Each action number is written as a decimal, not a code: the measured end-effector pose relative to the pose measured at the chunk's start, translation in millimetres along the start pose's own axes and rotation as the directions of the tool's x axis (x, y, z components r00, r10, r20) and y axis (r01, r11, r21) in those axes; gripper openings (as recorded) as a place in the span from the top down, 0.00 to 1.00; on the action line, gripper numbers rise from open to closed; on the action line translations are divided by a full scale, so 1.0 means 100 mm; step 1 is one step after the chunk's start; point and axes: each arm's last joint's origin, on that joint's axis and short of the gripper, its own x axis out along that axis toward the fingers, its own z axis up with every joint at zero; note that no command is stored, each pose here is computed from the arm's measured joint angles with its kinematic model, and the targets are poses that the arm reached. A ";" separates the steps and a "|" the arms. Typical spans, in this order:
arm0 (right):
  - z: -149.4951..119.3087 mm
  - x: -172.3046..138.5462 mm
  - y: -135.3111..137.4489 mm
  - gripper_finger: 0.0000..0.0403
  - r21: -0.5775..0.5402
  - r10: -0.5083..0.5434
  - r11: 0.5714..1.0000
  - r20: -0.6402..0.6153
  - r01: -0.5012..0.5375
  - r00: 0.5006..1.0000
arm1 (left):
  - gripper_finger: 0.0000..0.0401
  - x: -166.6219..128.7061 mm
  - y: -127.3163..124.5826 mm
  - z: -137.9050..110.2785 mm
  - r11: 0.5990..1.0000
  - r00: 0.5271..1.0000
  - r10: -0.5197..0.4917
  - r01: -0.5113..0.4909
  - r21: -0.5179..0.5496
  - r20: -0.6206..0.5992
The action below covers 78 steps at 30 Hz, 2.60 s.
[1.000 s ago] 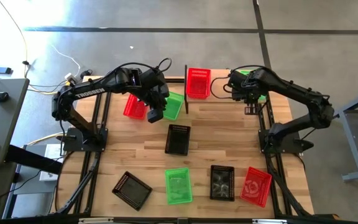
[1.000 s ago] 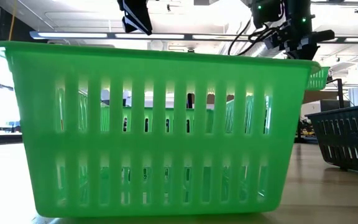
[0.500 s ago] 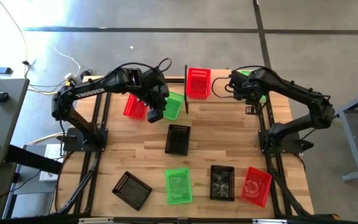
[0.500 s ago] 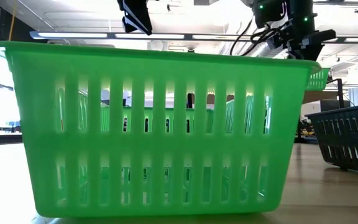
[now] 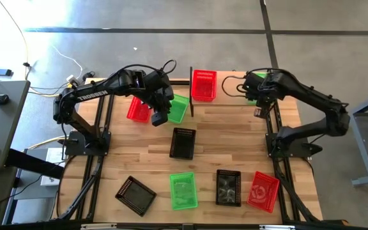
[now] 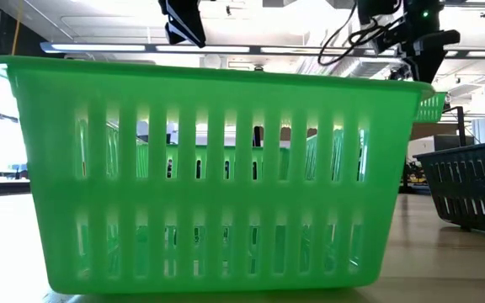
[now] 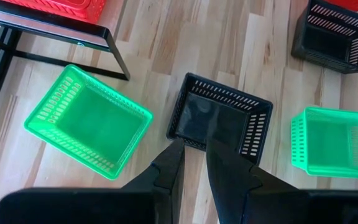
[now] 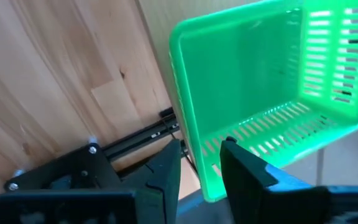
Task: Stack baskets on shelf by color
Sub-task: Put the top black basket on the shelf
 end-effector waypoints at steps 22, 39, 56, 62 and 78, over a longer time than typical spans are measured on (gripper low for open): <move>-0.14 -0.24 0.30 0.75 0.396 0.289 0.852 0.190 -0.343 0.938 | 0.85 0.01 -0.08 -0.02 0.996 0.997 -0.076 0.075 -0.042 -0.019; 0.11 -0.55 0.81 0.75 0.284 0.377 0.782 0.494 -0.555 0.784 | 0.85 0.39 -0.31 -0.34 0.982 0.966 -0.091 0.046 -0.183 -0.242; 0.08 -0.62 0.96 0.75 0.122 0.412 0.833 0.513 -0.540 0.753 | 0.76 0.82 -0.39 -0.59 0.831 0.958 -0.050 -0.117 -0.544 -0.282; 0.07 -0.63 0.98 0.75 0.052 0.417 0.858 0.512 -0.511 0.751 | 0.68 0.99 -0.37 -0.64 0.690 0.971 -0.054 -0.131 -0.711 -0.231; 0.08 -0.63 0.97 0.75 0.021 0.372 0.893 0.529 -0.450 0.763 | 0.70 1.24 -0.39 -0.60 0.622 0.991 0.011 -0.112 -0.775 -0.134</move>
